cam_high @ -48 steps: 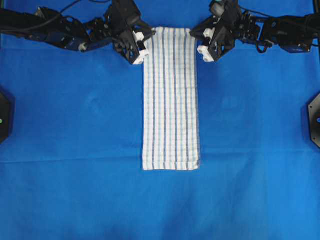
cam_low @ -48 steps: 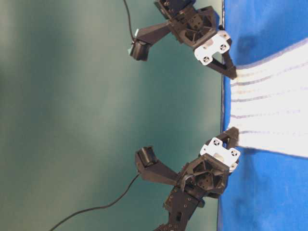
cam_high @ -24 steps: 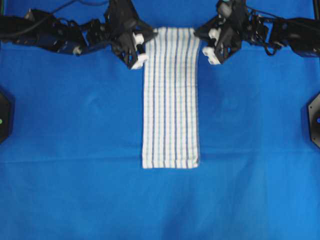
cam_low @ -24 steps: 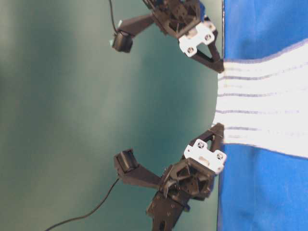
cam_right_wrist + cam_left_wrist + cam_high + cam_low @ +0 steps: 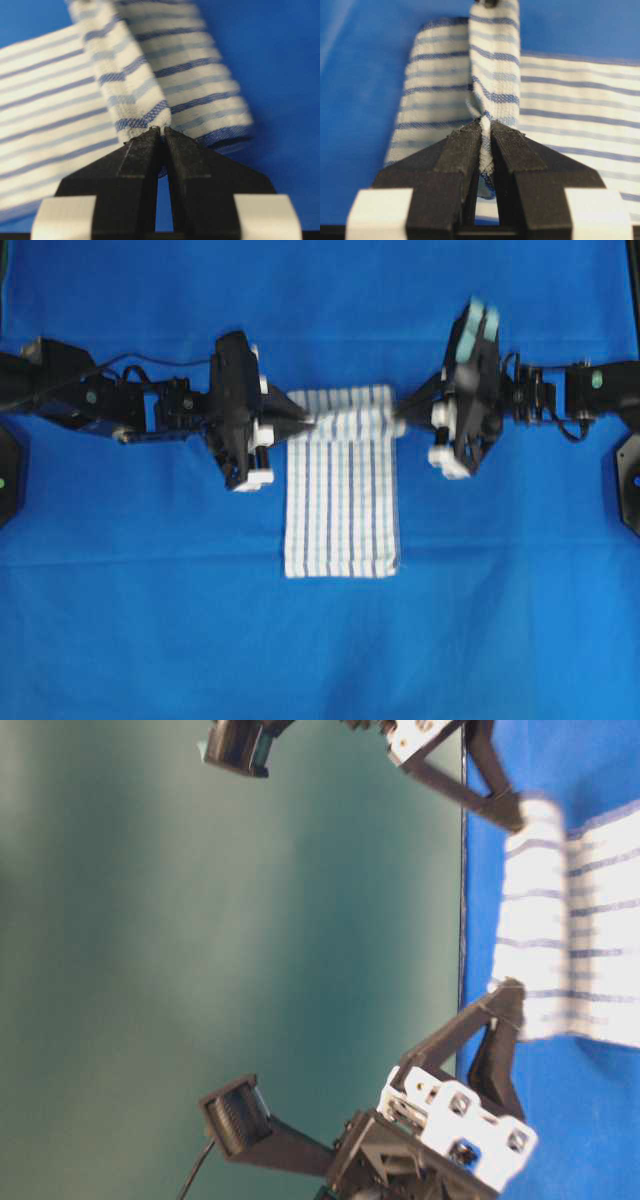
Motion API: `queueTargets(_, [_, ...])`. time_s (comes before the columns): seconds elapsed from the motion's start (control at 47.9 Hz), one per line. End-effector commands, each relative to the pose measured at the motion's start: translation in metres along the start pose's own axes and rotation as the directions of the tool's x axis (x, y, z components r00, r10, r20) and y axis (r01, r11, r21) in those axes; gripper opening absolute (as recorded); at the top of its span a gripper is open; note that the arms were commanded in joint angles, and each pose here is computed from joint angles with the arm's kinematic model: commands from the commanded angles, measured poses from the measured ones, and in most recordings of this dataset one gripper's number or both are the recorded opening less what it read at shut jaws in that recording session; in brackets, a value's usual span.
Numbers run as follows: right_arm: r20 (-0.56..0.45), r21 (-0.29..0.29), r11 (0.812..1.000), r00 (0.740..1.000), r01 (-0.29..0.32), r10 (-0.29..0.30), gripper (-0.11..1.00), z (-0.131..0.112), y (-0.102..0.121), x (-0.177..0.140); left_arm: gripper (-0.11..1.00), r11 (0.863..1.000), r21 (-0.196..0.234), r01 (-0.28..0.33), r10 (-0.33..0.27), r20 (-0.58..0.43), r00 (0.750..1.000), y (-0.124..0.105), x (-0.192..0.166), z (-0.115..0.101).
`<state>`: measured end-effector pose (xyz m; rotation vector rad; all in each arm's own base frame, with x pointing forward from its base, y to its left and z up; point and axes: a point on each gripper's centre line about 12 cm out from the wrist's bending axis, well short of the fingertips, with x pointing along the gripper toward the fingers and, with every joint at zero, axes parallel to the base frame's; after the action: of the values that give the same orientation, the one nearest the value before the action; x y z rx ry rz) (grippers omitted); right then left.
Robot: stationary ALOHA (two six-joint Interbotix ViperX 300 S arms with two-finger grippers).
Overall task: Fold the blue towel.
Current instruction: 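Fold the far end toward the near end with both grippers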
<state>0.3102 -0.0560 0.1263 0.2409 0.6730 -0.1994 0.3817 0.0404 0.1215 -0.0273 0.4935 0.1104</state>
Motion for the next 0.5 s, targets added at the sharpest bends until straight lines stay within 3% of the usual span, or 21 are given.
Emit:
queueTargets(0.0, [-0.004,-0.006,0.999,0.999,-0.033,0.033,0.05,0.0,0.017,-0.003,0.03,0.999,0.011,0.053,-0.054,0.03,0.998,-0.023,-0.005,0.01])
queueTargets(0.271, [-0.059,-0.033,0.992,0.991,-0.124,0.122,0.05,-0.014,0.06,-0.003,0.03,0.981,0.024,0.191,-0.191,0.001,0.982,-0.083,-0.011,0.001])
queueTargets(0.48, [-0.075,-0.046,0.986,0.985,-0.159,0.155,0.05,-0.017,0.077,-0.001,0.03,0.969,0.04,0.243,-0.242,-0.018,0.97,-0.106,-0.015,-0.006])
